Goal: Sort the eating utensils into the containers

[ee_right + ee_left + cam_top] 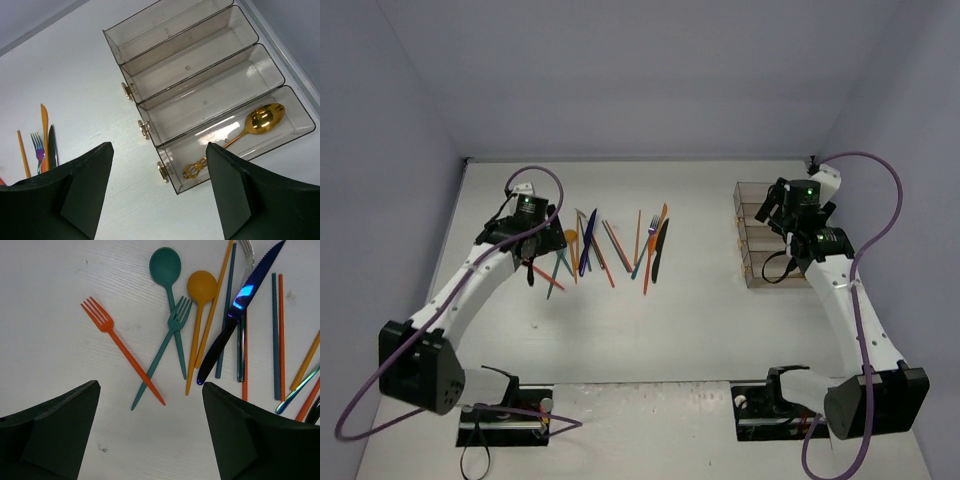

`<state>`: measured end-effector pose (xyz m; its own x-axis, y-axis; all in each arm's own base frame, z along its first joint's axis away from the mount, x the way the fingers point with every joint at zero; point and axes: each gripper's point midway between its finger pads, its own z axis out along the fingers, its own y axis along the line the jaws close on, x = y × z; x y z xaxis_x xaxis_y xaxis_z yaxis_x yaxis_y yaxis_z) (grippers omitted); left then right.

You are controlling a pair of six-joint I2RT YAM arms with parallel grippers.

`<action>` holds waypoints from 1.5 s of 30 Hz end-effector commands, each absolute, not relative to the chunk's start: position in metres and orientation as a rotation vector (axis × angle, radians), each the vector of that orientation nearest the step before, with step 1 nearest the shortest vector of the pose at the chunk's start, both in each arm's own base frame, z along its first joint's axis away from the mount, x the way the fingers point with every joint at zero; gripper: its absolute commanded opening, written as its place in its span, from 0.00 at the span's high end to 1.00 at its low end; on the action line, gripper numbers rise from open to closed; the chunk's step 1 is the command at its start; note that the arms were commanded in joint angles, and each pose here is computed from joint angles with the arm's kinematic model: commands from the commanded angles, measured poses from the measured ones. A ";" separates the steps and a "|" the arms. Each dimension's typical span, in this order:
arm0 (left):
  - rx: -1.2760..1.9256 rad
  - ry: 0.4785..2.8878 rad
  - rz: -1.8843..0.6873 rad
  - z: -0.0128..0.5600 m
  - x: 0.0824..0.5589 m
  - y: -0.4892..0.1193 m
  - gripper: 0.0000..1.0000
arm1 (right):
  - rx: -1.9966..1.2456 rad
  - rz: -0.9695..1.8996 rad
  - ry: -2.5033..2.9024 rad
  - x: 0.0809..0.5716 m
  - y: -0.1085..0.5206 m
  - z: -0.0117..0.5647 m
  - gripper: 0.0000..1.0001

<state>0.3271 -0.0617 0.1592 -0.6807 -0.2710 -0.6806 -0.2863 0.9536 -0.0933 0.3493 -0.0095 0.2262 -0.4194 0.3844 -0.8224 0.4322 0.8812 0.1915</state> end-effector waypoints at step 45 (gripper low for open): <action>-0.682 2.531 0.188 0.035 0.465 -0.047 0.93 | 0.369 0.092 2.041 0.308 0.016 0.237 0.27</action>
<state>0.4538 -0.0569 0.0271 -0.7511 -0.4540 -0.4793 -0.5100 0.8601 -0.0156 0.3061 0.0108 0.2260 -0.4631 0.3202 -0.8264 0.2620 0.9402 0.2175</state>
